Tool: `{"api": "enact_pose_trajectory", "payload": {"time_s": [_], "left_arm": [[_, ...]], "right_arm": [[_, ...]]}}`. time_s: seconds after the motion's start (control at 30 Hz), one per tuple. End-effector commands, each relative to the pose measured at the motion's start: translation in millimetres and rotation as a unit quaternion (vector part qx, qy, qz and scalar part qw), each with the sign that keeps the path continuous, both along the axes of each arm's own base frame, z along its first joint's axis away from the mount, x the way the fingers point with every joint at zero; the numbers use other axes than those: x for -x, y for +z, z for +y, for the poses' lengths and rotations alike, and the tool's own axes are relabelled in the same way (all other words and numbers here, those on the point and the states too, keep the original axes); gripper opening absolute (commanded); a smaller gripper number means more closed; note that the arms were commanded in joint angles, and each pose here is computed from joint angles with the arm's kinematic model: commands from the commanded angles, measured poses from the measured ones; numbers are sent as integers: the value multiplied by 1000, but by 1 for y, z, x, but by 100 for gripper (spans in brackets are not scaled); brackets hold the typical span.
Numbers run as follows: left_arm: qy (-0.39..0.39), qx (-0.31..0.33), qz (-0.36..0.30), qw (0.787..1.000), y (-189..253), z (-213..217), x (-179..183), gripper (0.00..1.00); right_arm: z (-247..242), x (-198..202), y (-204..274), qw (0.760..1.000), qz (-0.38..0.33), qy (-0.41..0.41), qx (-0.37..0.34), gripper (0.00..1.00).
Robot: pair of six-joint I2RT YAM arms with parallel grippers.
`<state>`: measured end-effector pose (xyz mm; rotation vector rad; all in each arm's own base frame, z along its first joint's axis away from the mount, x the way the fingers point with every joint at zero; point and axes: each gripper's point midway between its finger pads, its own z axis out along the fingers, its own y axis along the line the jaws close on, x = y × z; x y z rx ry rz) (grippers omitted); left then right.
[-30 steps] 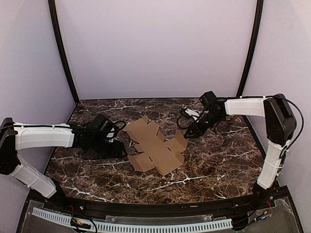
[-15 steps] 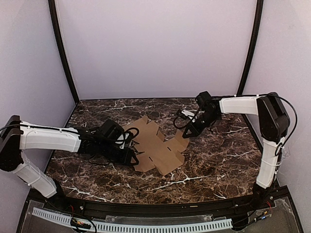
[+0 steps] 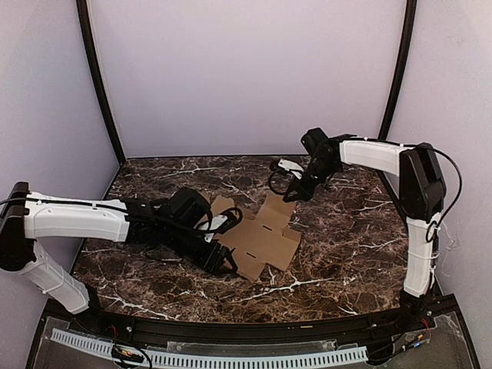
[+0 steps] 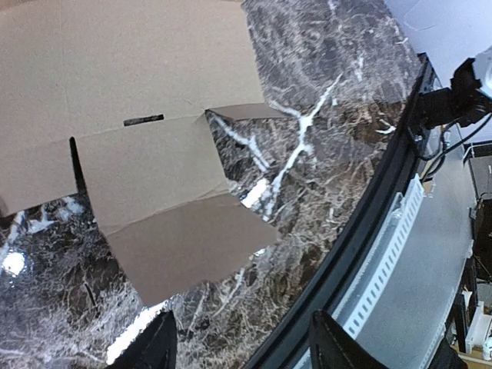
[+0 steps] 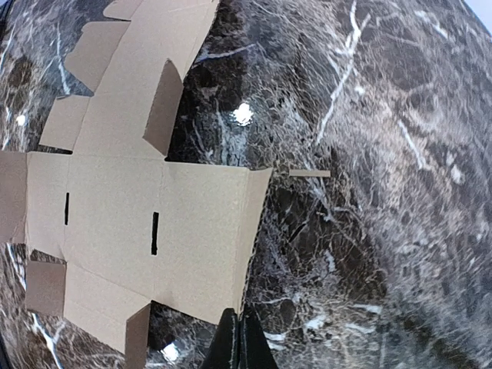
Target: Fold the paper box
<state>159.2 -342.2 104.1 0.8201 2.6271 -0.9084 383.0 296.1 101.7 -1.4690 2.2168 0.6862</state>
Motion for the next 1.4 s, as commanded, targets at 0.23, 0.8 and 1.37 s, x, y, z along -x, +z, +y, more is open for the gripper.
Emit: {"api": "enact_pose_trajectory", "payload": {"time_s": [0.23,0.8,1.37], "left_arm": [[-71,14,-248,966,128,49,-14,72],[-111,-59,-252,960,65,-20,-141,67],[-187,-55,-109,975,-19,-83,-180,37]], "right_arm": [[52,34,17,956,-150,246,58,0],[7,100,125,972,-161,161,-62,38],[-77,159,96,991,-115,44,-55,45]]}}
